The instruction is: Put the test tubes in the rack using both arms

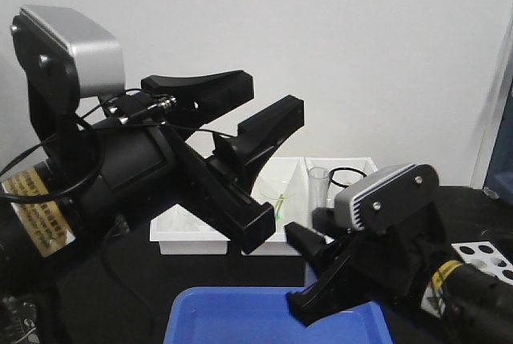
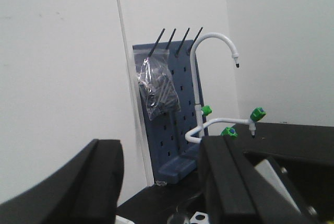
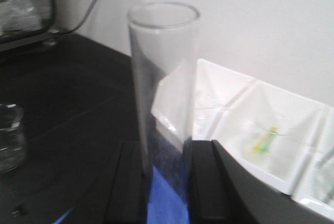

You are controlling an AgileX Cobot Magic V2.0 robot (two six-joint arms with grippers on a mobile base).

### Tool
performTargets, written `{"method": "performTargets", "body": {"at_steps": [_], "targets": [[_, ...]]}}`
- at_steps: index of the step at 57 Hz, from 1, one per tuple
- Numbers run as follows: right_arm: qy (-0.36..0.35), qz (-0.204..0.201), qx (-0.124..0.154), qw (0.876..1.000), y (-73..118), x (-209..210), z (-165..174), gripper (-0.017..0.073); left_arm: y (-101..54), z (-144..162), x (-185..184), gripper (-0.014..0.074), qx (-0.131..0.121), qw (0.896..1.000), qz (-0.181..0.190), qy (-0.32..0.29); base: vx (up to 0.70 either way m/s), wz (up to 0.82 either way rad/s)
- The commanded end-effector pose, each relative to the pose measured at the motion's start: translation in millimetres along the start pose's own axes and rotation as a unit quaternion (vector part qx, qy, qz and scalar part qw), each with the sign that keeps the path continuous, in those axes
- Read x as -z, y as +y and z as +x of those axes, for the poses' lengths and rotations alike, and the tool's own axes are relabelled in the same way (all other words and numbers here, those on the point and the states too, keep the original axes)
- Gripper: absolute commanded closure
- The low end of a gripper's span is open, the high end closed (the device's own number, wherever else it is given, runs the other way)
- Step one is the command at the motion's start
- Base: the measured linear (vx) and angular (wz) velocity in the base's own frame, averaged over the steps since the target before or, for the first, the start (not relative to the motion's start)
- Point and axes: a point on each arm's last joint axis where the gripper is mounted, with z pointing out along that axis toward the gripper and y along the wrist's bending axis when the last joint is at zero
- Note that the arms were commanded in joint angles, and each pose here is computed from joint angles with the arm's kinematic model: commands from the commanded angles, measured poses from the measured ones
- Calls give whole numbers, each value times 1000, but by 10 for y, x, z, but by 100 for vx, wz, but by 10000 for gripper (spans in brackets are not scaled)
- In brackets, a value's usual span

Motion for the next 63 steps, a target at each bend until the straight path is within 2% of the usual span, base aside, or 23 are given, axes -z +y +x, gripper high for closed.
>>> {"method": "performTargets", "body": {"at_steps": [1, 7, 15, 27, 35, 39, 44, 53, 57, 63], "targets": [[-72, 53, -7, 996, -269, 79, -235, 567, -21, -253, 62, 143, 2, 999, 6, -52, 0, 0], [-66, 114, -14, 991, -603, 130, -196, 567, -20, -237, 63, 143, 2, 999, 5, -48, 0, 0], [-58, 200, -25, 978, -1064, 272, -129, 567, -20, -236, 63, 143, 3, 999, 5, -47, 0, 0], [-52, 331, -60, 940, -1709, 649, -4, 566, -16, -219, 61, 143, 3, 999, 2, -38, 0, 0], [-53, 390, -78, 916, -1974, 877, 65, 566, -6, -185, 59, 143, 3, 1000, -3, -19, 0, 0], [-55, 408, -80, 908, -2062, 931, 99, 566, 0, -161, 59, 143, 3, 1000, -6, -6, 0, 0], [-49, 418, -81, 904, -2151, 925, 173, 566, 11, -123, 59, 143, 3, 1000, -12, 15, 0, 0], [-36, 416, -81, 905, -2255, 791, 335, 566, 27, -62, 64, 143, 3, 999, -21, 48, 0, 0], [-29, 414, -91, 906, -2298, 722, 425, 566, 34, -38, 67, 143, 4, 998, -25, 62, 0, 0], [-15, 403, -84, 911, -2340, 632, 536, 566, 43, 0, 70, 143, 4, 996, -30, 82, 0, 0]]}}
